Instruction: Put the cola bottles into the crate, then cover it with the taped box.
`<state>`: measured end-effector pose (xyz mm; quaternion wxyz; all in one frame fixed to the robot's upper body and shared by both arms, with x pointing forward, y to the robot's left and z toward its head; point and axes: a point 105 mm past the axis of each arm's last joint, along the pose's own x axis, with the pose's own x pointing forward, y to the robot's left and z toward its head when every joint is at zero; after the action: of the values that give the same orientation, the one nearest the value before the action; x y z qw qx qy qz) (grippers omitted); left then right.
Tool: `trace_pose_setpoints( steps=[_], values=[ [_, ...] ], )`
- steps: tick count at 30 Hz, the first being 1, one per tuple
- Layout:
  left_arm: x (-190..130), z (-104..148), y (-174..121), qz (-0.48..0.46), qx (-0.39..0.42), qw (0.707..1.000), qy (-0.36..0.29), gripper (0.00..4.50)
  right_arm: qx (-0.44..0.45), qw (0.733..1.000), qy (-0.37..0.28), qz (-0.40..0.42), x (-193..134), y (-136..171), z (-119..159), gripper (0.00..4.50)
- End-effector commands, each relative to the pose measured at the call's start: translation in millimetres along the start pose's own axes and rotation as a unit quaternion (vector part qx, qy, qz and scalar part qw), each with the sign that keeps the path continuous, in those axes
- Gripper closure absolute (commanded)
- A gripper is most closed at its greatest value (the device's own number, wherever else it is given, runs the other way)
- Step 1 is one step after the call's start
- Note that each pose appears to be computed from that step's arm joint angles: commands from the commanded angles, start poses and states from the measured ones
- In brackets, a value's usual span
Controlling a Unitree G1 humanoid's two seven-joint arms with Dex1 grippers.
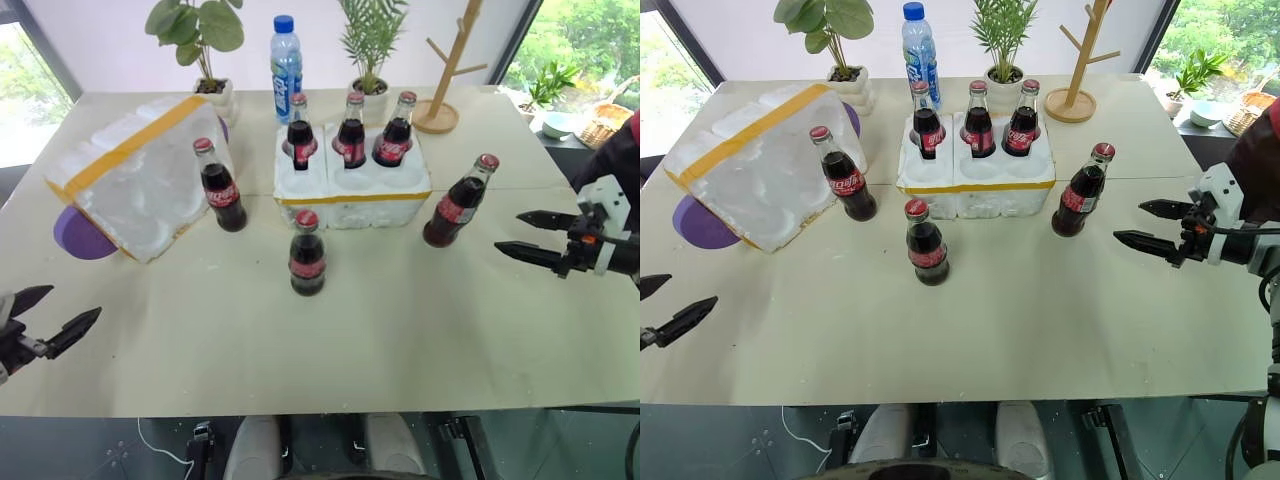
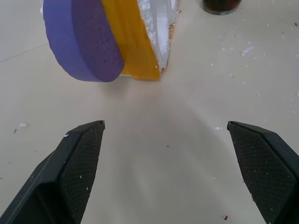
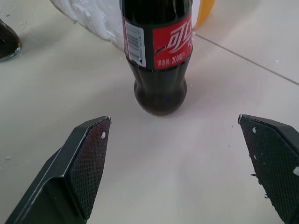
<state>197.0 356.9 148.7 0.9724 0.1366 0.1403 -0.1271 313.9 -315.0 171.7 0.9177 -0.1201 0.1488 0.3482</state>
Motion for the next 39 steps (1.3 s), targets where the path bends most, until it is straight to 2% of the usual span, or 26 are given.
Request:
trace_pose_setpoints(
  steps=[1, 14, 17, 30, 35, 39],
  values=[
    [-1.2, 9.2, -3.0, -0.011, 0.010, 1.000, -0.011, 0.10, -0.017, 1.000, -0.020, 0.001, -1.2, 3.6, 10.1, 0.00],
    [1.6, 14.6, 4.6, -0.004, -0.020, 1.000, -0.016, 0.10, -0.002, 1.000, -0.021, -0.001, -2.5, 7.5, 4.6, 0.00],
    [1.6, 17.1, 1.8, -0.017, -0.022, 0.999, -0.021, 0.10, 0.013, 1.000, -0.017, 0.023, -3.1, 15.8, 1.1, 0.00],
    [18.1, 36.8, -12.6, -0.074, 0.001, 0.997, -0.028, 0.10, -0.015, 1.000, -0.009, 0.012, -11.4, 15.3, 6.7, 0.00],
    [26.3, 57.0, -49.9, -0.181, 0.011, 0.983, -0.033, 0.10, -0.030, 0.998, -0.003, 0.052, -27.2, 27.0, 30.1, 0.00],
    [39.6, 66.8, -63.9, -0.218, 0.021, 0.975, -0.040, 0.10, -0.037, 0.995, -0.016, 0.090, -39.7, 43.0, 59.5, 0.00]
  ],
)
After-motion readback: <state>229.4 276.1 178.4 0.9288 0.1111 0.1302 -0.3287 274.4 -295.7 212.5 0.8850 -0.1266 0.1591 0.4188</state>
